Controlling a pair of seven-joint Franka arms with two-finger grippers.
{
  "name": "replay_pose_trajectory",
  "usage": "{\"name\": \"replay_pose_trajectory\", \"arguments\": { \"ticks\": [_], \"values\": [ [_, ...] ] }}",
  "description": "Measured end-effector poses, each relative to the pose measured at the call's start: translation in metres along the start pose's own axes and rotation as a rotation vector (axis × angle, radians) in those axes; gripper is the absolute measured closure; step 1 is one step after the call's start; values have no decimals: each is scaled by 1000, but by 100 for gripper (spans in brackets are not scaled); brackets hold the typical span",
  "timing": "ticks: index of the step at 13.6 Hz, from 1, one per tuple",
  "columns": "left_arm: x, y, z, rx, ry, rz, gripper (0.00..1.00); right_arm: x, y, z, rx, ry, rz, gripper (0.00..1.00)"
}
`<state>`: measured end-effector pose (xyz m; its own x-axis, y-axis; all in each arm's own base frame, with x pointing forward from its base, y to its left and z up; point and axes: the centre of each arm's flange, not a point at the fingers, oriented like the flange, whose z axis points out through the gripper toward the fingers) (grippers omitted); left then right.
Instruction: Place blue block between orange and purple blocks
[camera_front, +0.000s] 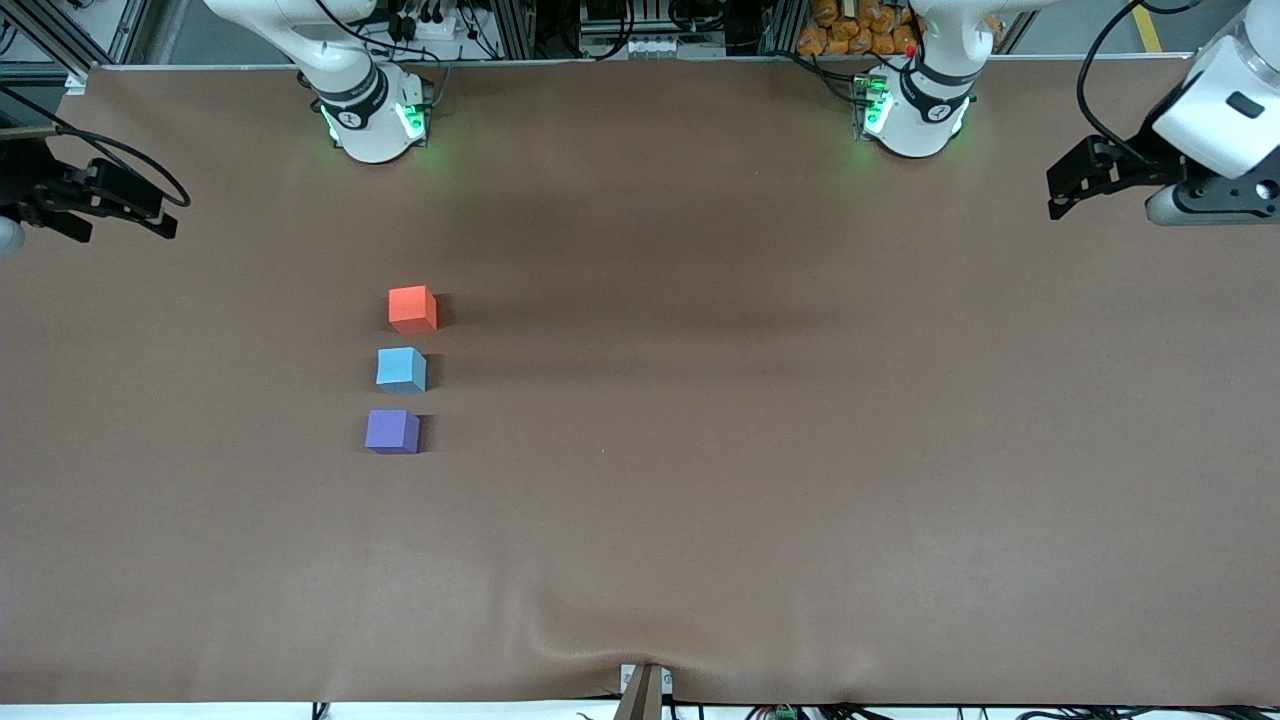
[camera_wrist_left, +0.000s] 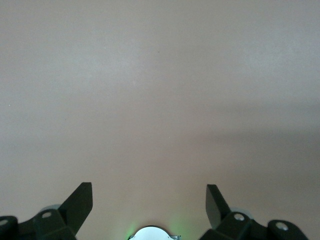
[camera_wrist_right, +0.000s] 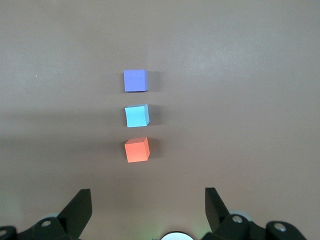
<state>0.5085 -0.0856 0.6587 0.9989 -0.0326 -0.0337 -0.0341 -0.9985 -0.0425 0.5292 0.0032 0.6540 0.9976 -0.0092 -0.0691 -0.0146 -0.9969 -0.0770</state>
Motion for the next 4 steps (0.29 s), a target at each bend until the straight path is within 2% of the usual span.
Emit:
{"name": "replay_pose_trajectory", "arguments": {
  "ticks": [4],
  "values": [
    [-1,0,-4,0,16,0,0,4,1,8,-9,-10,2,0]
  ]
}}
